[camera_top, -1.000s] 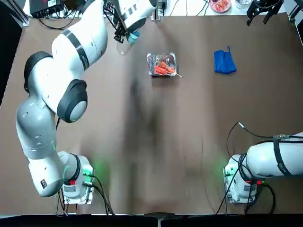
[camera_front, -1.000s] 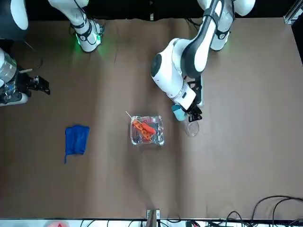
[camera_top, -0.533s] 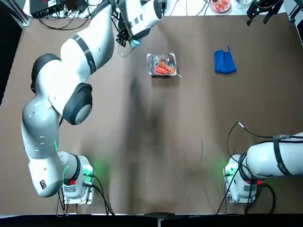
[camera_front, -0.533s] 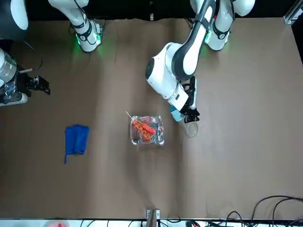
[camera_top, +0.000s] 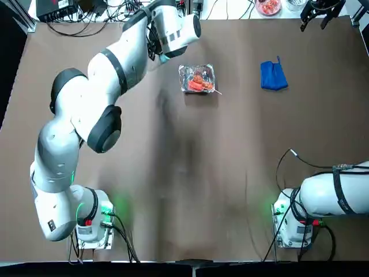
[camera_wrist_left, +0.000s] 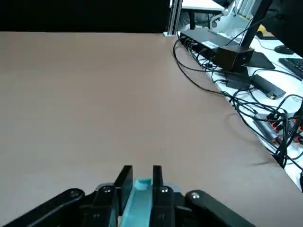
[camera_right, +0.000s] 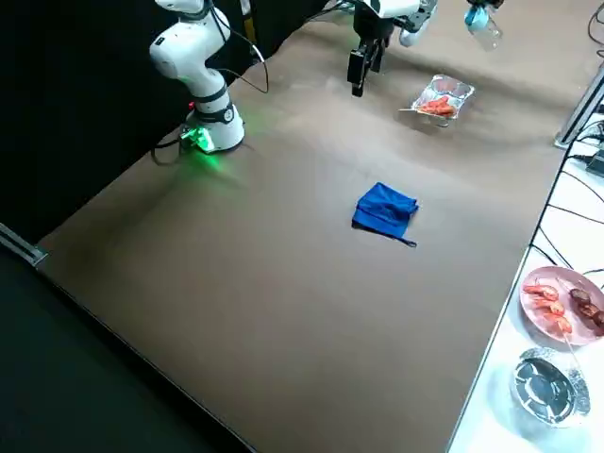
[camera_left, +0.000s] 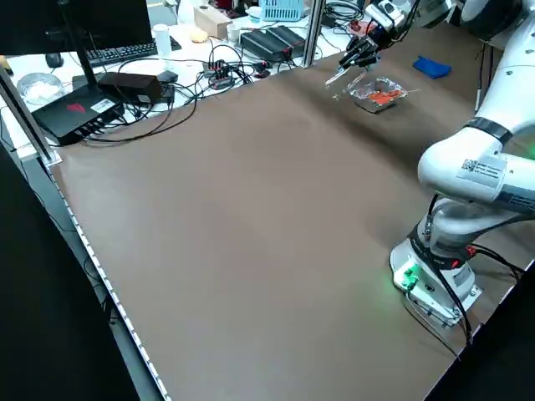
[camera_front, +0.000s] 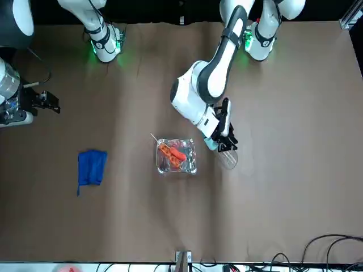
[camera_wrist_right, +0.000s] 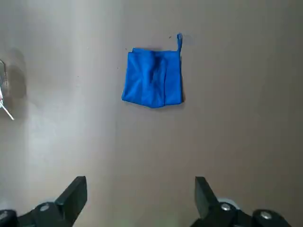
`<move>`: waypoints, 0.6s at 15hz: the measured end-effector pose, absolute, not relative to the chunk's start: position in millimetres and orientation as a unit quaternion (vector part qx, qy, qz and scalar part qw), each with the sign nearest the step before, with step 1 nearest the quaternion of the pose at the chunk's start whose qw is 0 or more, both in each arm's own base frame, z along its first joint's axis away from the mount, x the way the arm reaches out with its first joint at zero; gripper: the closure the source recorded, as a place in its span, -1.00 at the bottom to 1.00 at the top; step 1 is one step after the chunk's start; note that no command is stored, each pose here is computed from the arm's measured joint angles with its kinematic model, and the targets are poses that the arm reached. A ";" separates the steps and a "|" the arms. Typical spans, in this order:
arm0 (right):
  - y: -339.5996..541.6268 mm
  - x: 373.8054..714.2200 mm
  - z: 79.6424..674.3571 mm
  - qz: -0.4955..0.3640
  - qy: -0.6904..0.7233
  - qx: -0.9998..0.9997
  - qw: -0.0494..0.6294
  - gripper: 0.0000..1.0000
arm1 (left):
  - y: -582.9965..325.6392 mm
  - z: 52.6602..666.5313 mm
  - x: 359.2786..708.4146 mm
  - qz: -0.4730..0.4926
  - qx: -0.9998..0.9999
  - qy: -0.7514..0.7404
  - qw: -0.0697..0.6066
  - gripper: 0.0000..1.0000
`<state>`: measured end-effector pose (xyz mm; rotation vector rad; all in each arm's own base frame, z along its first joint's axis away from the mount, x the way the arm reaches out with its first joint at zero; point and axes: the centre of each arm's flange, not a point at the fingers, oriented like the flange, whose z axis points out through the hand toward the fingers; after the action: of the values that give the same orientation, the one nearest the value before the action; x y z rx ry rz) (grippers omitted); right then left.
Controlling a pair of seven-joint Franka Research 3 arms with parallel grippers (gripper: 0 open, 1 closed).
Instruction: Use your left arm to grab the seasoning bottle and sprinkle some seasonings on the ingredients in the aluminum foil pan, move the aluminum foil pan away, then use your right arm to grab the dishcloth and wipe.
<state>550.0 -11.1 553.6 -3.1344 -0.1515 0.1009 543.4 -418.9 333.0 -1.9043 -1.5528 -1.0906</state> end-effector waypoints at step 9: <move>-11.1 550.0 553.6 0.032 -0.048 -0.998 0.001 -1.00 | -417.6 311.0 545.4 -0.426 -0.676 -0.549 0.246 0.55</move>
<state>550.0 -11.1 553.6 -3.1344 -0.1515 0.1009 545.4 -417.6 311.0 -1.8433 -1.4972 -1.1631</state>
